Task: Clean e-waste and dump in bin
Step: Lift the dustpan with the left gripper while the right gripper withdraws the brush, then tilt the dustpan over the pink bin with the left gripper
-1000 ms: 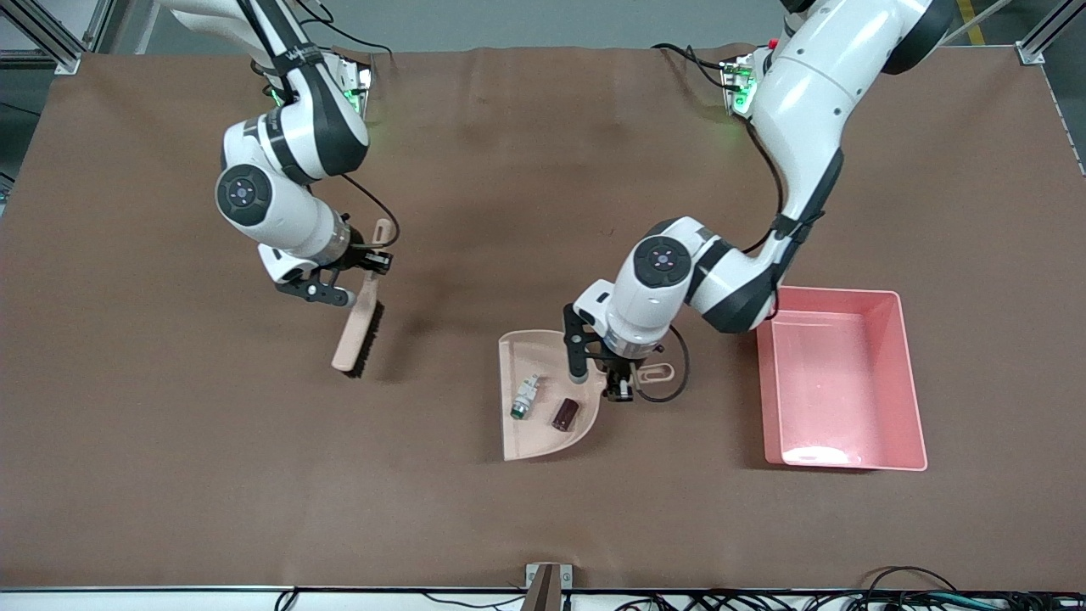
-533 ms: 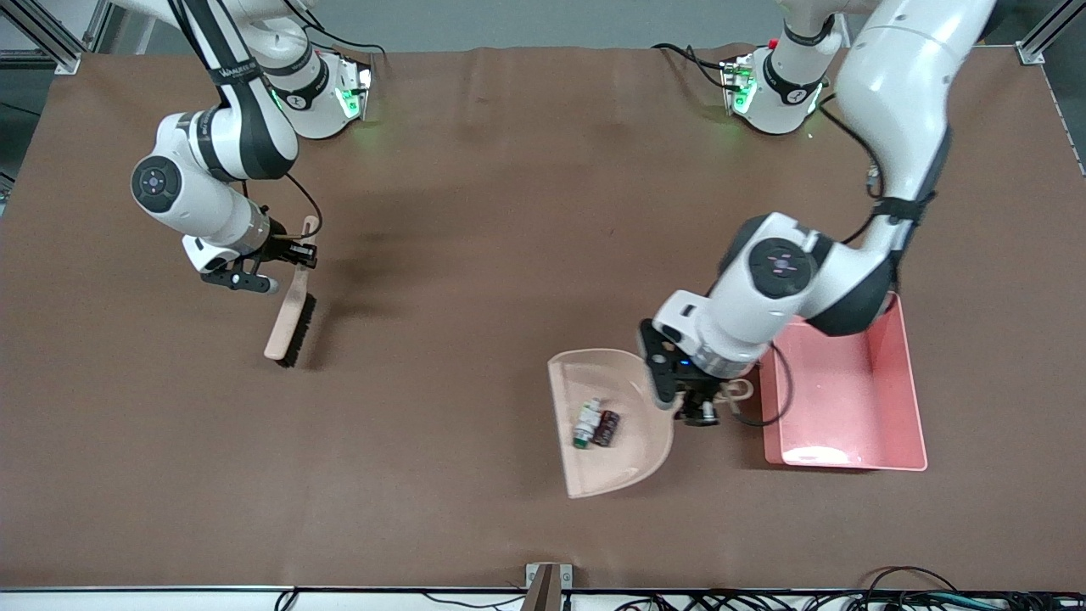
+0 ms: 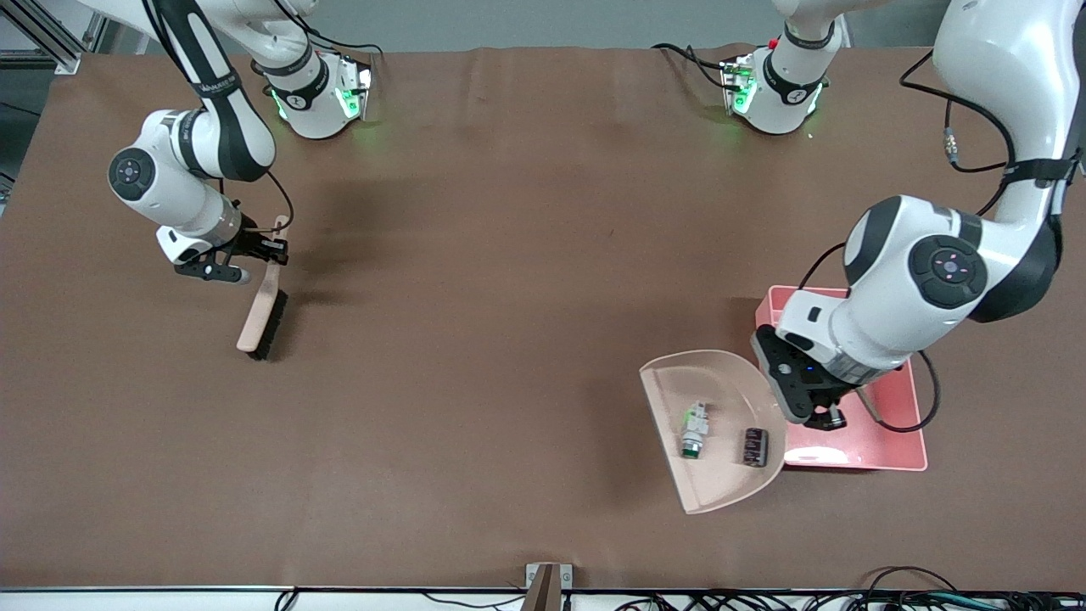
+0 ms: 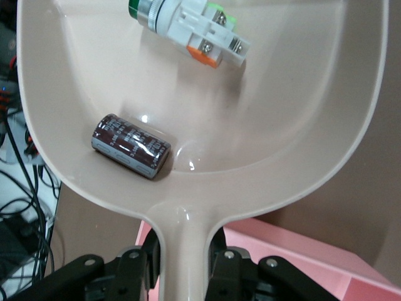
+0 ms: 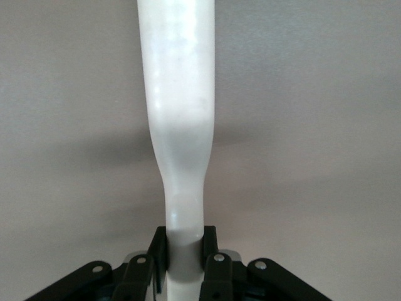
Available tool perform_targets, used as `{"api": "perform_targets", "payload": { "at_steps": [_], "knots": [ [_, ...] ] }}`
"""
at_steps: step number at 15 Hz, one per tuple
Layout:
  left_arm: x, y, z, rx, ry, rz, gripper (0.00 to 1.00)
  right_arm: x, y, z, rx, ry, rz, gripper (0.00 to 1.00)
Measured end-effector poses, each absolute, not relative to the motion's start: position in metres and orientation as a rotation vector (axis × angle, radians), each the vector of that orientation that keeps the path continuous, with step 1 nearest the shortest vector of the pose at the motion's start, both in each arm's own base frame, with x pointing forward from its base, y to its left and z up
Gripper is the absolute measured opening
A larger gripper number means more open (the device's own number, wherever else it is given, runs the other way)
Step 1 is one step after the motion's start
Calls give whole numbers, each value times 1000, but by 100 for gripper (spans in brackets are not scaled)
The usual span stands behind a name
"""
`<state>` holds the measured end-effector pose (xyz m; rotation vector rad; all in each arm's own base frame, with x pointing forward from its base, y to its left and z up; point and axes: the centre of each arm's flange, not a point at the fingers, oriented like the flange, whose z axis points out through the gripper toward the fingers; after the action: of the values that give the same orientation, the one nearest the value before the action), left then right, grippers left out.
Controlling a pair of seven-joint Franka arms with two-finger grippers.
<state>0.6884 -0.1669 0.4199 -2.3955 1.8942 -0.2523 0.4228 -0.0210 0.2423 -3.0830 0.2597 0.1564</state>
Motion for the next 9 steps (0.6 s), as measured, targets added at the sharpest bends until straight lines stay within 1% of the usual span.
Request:
{"api": "perform_targets", "payload": {
  "at_steps": [6, 9],
  "knots": [
    [687, -125, 443, -2365, 1894, -186, 33, 414, -17, 227, -3128, 154, 220, 26],
    [684, -106, 456, -2289, 1965, -163, 33, 413, -17, 222, -3136, 134, 231, 26]
  ]
}}
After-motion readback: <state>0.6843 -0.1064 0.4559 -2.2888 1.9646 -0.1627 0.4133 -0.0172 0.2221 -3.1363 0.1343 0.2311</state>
